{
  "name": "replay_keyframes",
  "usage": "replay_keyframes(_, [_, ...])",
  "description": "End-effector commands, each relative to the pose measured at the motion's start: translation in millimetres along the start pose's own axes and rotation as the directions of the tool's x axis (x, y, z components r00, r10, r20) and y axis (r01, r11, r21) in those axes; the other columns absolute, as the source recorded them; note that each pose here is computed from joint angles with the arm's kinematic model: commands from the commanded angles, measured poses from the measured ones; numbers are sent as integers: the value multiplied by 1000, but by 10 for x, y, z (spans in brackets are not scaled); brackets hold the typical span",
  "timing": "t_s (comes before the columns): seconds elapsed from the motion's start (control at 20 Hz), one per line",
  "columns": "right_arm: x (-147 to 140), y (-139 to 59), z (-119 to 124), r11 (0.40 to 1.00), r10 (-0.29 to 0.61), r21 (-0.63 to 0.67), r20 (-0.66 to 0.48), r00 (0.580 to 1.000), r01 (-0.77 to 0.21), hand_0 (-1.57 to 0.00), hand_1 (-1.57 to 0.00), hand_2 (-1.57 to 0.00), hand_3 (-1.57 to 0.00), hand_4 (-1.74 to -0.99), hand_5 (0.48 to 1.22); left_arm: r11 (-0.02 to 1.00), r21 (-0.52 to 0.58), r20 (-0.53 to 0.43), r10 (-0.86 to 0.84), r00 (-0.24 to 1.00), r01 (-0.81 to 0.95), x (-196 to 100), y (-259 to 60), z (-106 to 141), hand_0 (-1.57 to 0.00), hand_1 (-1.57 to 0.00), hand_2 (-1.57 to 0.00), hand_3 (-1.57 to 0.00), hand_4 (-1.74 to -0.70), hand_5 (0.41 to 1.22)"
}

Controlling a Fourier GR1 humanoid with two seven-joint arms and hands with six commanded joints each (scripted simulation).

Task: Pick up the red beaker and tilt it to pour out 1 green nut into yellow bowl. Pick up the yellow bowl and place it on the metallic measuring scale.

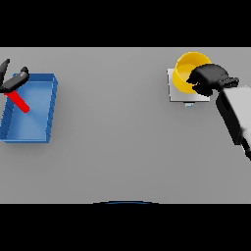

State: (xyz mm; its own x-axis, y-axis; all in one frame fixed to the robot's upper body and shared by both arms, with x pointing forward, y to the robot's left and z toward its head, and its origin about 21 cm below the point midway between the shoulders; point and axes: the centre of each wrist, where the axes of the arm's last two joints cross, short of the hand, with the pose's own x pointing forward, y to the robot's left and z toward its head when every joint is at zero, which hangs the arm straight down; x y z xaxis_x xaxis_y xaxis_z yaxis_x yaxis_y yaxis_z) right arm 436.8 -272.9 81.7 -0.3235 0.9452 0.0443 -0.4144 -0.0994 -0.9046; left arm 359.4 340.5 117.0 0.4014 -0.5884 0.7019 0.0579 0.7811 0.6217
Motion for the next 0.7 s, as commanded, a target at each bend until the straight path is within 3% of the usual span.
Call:
replay_keyframes(0.0, [3,4,-3,1000,-2,7,-4,1000,2,-1558,-1428,-1343,-1110,-1682,1221,1000,0,1,0,1000,0,-3,5,13,1,1,1,1,-836,775])
replay_keyframes(0.1, [-7,18,5,1000,-29,4,-10,1000,29,-1335,-1125,-1007,-816,-1592,1074,1000,-8,0,5,1000,-5,2,-19,-2,1,1,1,1,-836,774])
replay_keyframes(0.15, [8,-16,4,998,-56,9,-11,998,56,-1147,-958,-848,-688,-1559,1014,1000,-5,1,4,1000,-4,-4,-9,6,1,1,1,1,-834,771])
replay_keyframes(0.25, [3,-33,6,996,-83,24,-8,997,83,-757,-673,-579,-476,-1513,923,1000,1,5,15,1000,-15,34,1,4,1,1,1,1,-839,764])
replay_keyframes(0.35, [-12,-18,3,995,-89,39,-20,996,90,-484,-459,-376,-318,-1485,863,1000,-11,-4,16,1000,-16,-12,-4,-7,1,1,1,1,-837,760])
replay_keyframes(0.5, [-28,-4,19,997,-67,45,-18,998,68,-247,-243,-192,-164,-1448,824,1000,-7,3,10,1000,-10,10,-35,-4,1,1,1,1,-834,750])
replay_keyframes(0.65, [-7,-14,3,997,-42,70,-33,999,45,-126,-124,-98,-84,-1409,804,1000,-9,-1,10,1000,-10,13,-26,0,1,1,1,1,-835,755])
